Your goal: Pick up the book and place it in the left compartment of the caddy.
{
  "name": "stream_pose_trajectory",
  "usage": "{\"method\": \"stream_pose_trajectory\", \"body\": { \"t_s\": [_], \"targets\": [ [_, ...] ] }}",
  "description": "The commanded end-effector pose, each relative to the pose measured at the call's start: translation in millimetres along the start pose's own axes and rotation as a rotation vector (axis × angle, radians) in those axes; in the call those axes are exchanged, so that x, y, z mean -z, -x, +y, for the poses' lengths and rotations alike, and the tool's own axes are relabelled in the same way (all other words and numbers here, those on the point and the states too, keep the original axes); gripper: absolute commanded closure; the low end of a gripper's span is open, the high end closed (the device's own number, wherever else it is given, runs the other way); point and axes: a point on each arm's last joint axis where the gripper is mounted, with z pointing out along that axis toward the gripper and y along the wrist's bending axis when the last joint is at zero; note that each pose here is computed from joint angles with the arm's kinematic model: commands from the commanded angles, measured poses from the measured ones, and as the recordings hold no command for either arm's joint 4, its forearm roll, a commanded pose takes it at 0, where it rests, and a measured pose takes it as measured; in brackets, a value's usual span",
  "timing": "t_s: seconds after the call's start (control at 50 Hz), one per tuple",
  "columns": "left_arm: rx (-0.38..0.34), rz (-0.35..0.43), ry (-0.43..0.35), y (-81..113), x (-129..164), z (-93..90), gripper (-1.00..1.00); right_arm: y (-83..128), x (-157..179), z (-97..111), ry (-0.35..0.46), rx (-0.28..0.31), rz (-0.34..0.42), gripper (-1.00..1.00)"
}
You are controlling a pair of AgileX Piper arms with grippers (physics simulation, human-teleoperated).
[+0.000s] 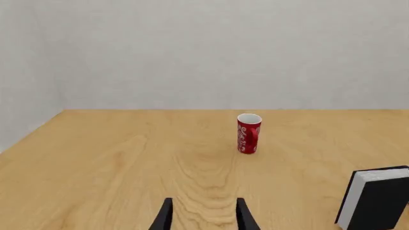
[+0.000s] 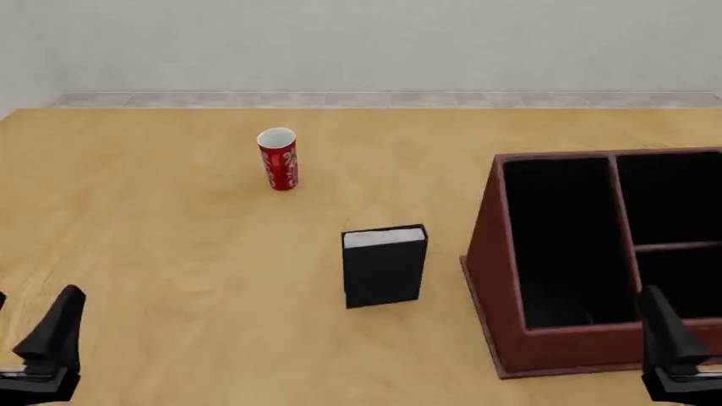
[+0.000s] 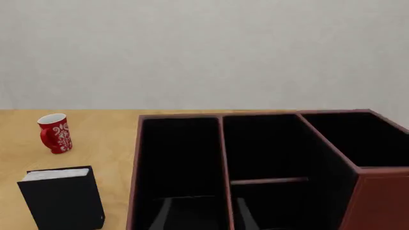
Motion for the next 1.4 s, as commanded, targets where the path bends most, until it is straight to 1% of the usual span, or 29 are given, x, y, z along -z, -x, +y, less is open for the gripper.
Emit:
{"method": "stream_pose_trajectory", "body": {
  "t_s": [0.02,0.46,0.48,0.5,0.52,0.54,0.56,0.66,0.7,0.74,0.76,0.78,0.8,0.82,0.84,0.86,0.92,0.96,0.98,1.08,1.1,1.12,1.14,1.16,1.18,1.2,1.26,1.34,1.4],
  "targets": [
    [0.0,0.001,0.001,0.4,-0.7,0.1,-1.0,0.6,-0.5,0.0,0.0,0.0,0.001,-1.0],
    [0.0,0.002,0.001,1.7,-0.9,0.1,-1.0,0.6,-0.9,0.0,0.0,-0.001,0.002,-1.0],
    [0.0,0.002,0.001,1.2,-0.9,0.1,-1.0,0.9,-1.3,0.0,0.001,-0.016,0.005,-1.0],
    [0.0,0.002,0.001,1.1,-0.9,0.1,-1.0,0.5,-3.1,0.1,0.001,-0.01,0.016,-1.0],
    [-0.008,-0.003,0.001,1.5,-0.4,0.0,-1.0,0.3,-6.0,1.5,0.024,-0.017,0.031,-1.0],
    [-0.022,-0.011,-0.001,2.2,0.1,0.0,-1.0,3.2,-5.2,1.4,0.023,-0.013,0.026,-1.0],
    [-0.006,-0.001,0.001,1.3,-0.5,0.1,-1.0,12.2,-4.7,1.7,0.028,0.0,0.013,-1.0],
    [0.001,0.003,0.001,1.0,-1.2,0.1,-1.0,41.4,-8.9,3.6,0.057,0.026,-0.01,-1.0],
    [-0.012,-0.005,0.0,1.5,-0.4,0.0,-1.0,53.4,-9.7,5.2,0.083,0.044,-0.019,-1.0],
    [-0.003,0.0,0.001,1.0,-1.2,0.1,-1.0,65.7,-10.9,7.0,0.112,0.07,-0.026,-1.0],
    [-0.001,0.002,0.001,0.9,-1.5,0.1,-1.0,68.2,-12.1,7.4,0.116,0.066,-0.023,-1.0],
    [-0.007,-0.002,0.001,1.2,-1.1,0.0,-1.0,74.8,-15.3,9.2,0.139,0.091,-0.022,-1.0],
    [-0.014,-0.006,0.0,1.4,-0.6,0.0,-1.0,78.5,-19.8,9.7,0.138,0.063,-0.004,-1.0],
    [-0.014,-0.006,0.0,1.4,-0.6,0.0,-1.0,81.2,-20.4,11.0,0.156,0.054,-0.003,-1.0],
    [-0.002,0.001,0.001,1.0,-1.5,0.1,-1.0,88.8,-16.3,12.8,0.192,0.114,-0.038,-1.0],
    [-0.001,0.002,0.001,1.1,-1.7,0.1,-1.0,92.2,-15.4,12.4,0.189,0.118,-0.046,-1.0],
    [-0.013,-0.005,0.0,1.6,-0.8,0.0,-1.0,105.2,-15.8,15.5,0.236,0.14,-0.059,-1.0],
    [-0.004,0.0,0.001,1.4,-1.3,0.0,-1.0,112.9,-18.4,16.2,0.241,0.146,-0.048,-1.0],
    [-0.002,0.001,0.001,1.4,-1.5,0.1,-1.0,116.0,-19.8,17.5,0.254,0.187,-0.048,-1.0],
    [-0.007,-0.001,0.0,2.2,-0.8,0.0,-1.0,136.4,-25.0,22.3,0.308,0.244,-0.039,-1.0],
    [-0.003,0.001,0.001,2.2,-1.1,0.0,-1.0,142.7,-25.9,22.1,0.303,0.259,-0.046,-1.0],
    [-0.003,0.001,0.001,2.3,-1.1,0.0,-1.0,143.2,-29.5,23.7,0.312,0.275,-0.029,-1.0],
    [-0.009,-0.003,0.0,2.7,-0.5,0.0,-1.0,149.7,-32.6,27.2,0.347,0.294,-0.019,-1.0],
    [-0.012,-0.004,0.0,2.9,-0.3,0.0,-1.0,153.5,-33.4,27.7,0.35,0.321,-0.025,-1.0],
    [-0.01,-0.003,0.0,2.9,-0.4,0.0,-1.0,154.4,-37.8,29.8,0.36,0.345,-0.007,-1.0],
    [-0.005,0.0,0.001,2.7,-0.7,0.0,-1.0,157.9,-39.0,30.5,0.366,0.356,-0.006,-1.0],
    [-0.007,-0.001,0.001,3.0,-0.5,0.0,-1.0,169.7,-42.1,33.0,0.384,0.419,-0.019,-1.0],
    [-0.005,0.0,0.001,3.3,-0.5,0.0,-1.0,181.9,-44.4,35.7,0.407,0.438,-0.024,-1.0],
    [-0.006,-0.001,0.001,3.3,-0.4,0.0,-1.0,186.8,-47.4,39.2,0.434,0.478,-0.024,-1.0]
  ]
}}
